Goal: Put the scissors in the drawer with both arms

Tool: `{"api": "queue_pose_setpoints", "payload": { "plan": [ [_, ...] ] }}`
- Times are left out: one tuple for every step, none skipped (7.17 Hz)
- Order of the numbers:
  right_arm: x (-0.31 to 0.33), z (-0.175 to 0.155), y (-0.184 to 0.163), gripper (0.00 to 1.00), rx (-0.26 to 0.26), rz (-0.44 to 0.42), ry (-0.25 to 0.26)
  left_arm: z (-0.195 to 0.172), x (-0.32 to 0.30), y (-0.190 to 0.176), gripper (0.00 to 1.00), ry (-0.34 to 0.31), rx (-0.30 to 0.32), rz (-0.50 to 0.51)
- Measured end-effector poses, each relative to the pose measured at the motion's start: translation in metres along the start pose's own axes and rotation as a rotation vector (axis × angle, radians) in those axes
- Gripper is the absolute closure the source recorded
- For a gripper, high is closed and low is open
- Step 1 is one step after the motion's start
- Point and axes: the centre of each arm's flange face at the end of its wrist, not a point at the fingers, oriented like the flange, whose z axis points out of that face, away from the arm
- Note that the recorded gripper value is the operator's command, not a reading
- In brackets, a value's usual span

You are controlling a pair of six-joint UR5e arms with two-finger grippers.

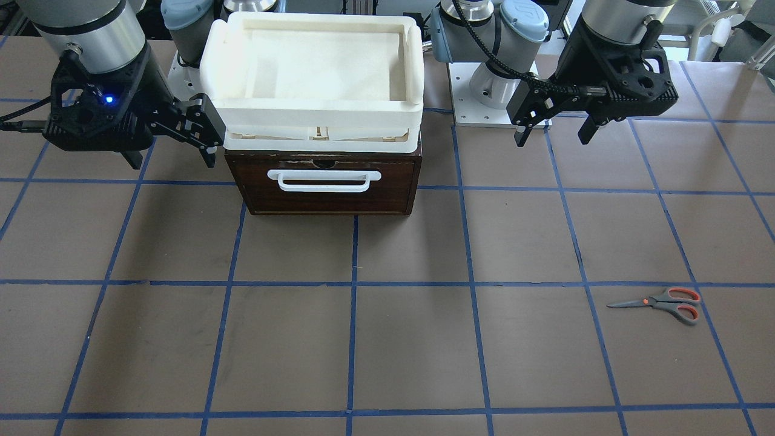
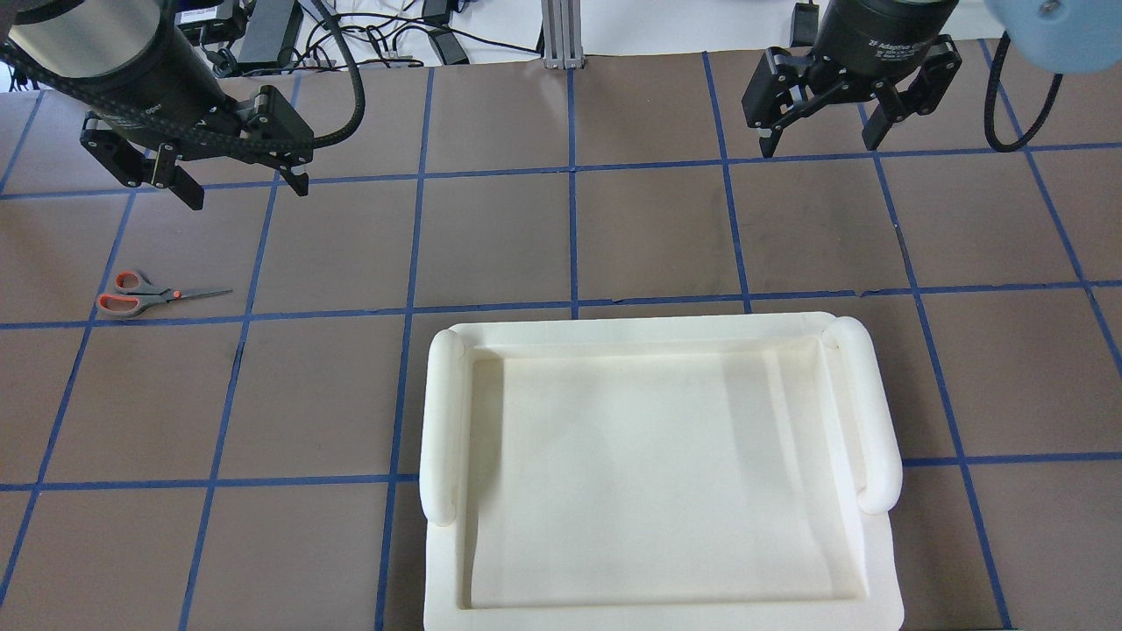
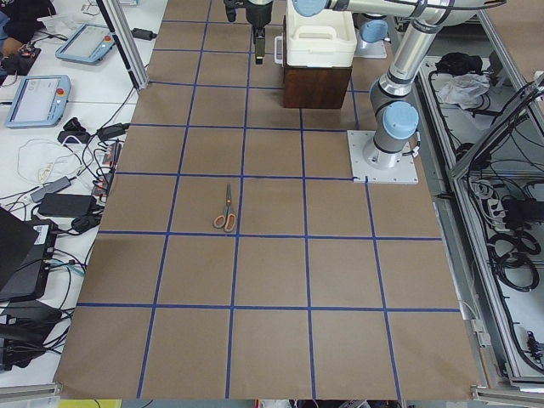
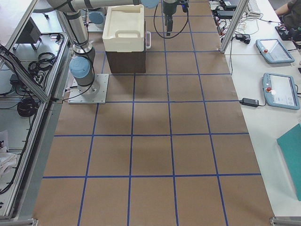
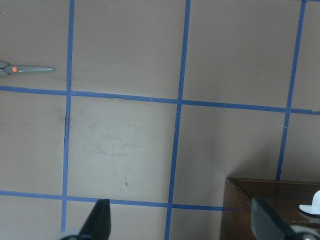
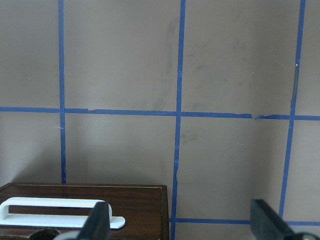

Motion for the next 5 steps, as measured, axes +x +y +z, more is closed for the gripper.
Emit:
{"api": "queue_pose_setpoints", "payload": {
  "plan": [
    [-0.001, 0.001, 0.0, 0.0, -0.003, -0.001, -0.002, -0.001, -0.003, 0.0, 0.0, 0.0, 0.001, -0.006],
    [-0.001, 0.003, -0.001, 0.0, -0.007, 0.0, -0.004, -0.001, -0.005, -0.001, 0.0, 0.002, 0.001, -0.012],
    [-0.002, 0.005, -0.001, 0.0, -0.011, 0.002, -0.006, -0.001, -0.007, -0.001, 0.0, 0.003, 0.002, -0.015],
    [-0.004, 0.01, -0.004, 0.0, -0.019, 0.031, -0.021, -0.001, -0.008, -0.002, 0.0, 0.003, 0.001, -0.017],
    [-0.015, 0.027, -0.015, 0.0, -0.044, 0.104, -0.069, 0.0, -0.008, -0.003, 0.0, 0.004, -0.001, -0.017]
  ]
}}
